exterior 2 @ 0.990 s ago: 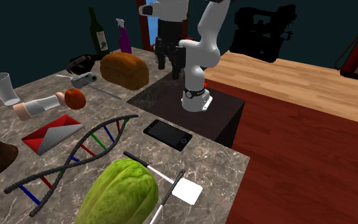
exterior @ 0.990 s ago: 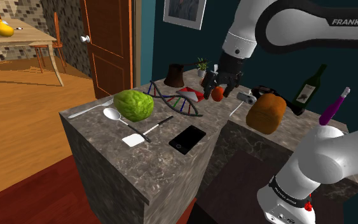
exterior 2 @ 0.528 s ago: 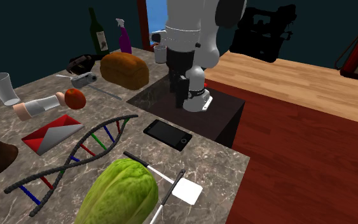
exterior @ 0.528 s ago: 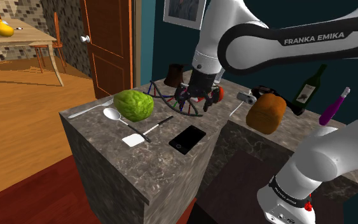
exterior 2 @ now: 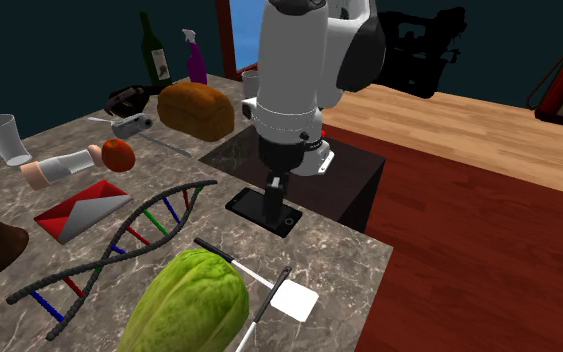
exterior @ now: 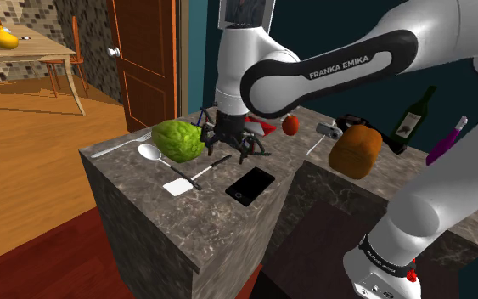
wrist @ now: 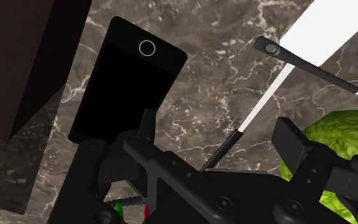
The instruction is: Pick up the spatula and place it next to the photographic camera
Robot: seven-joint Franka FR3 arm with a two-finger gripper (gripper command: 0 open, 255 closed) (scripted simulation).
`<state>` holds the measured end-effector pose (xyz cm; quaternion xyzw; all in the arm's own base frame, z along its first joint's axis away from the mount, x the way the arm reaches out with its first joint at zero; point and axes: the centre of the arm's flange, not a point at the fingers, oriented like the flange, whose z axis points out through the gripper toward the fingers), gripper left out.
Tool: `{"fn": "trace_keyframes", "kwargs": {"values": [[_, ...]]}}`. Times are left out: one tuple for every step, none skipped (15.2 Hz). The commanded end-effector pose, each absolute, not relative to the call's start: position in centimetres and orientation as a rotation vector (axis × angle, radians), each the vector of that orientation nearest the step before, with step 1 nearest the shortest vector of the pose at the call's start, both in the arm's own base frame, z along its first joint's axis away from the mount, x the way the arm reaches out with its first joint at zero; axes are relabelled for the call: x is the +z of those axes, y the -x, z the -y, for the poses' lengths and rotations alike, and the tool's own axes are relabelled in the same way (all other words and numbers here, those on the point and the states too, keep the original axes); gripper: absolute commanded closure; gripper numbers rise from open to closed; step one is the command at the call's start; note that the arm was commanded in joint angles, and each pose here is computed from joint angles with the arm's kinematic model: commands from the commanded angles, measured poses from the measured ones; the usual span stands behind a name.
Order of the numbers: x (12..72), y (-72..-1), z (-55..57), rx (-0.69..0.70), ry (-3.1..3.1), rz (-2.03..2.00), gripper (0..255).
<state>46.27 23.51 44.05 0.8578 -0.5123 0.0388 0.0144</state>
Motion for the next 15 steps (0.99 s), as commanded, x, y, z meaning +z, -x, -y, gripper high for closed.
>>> {"fn": "trace_keyframes", "kwargs": {"values": [[42.3,-48.3,-24.6,0.109,-2.581,1.735,0],[41.5,-49.4,-25.0,0.103,-2.537,1.795,0],[40.7,-50.5,-25.4,0.096,-2.493,1.853,0],[39.9,-51.6,-25.7,0.09,-2.447,1.91,0],[39.2,-52.8,-25.9,0.083,-2.4,1.967,0],[38.4,-53.9,-26.1,0.077,-2.351,2.022,0],[37.6,-55.0,-26.2,0.07,-2.301,2.075,0],[36.9,-56.0,-26.3,0.065,-2.257,2.121,0],[36.4,-56.0,-26.3,0.065,-2.257,2.121,0],[35.8,-56.0,-26.3,0.065,-2.257,2.121,0],[35.3,-56.0,-26.2,0.065,-2.257,2.121,0],[34.8,-56.0,-26.2,0.065,-2.257,2.121,0],[34.3,-56.0,-26.2,0.065,-2.257,2.121,0],[33.7,-56.0,-26.1,0.065,-2.257,2.121,0],[33.2,-56.0,-26.1,0.065,-2.257,2.121,0]]}}
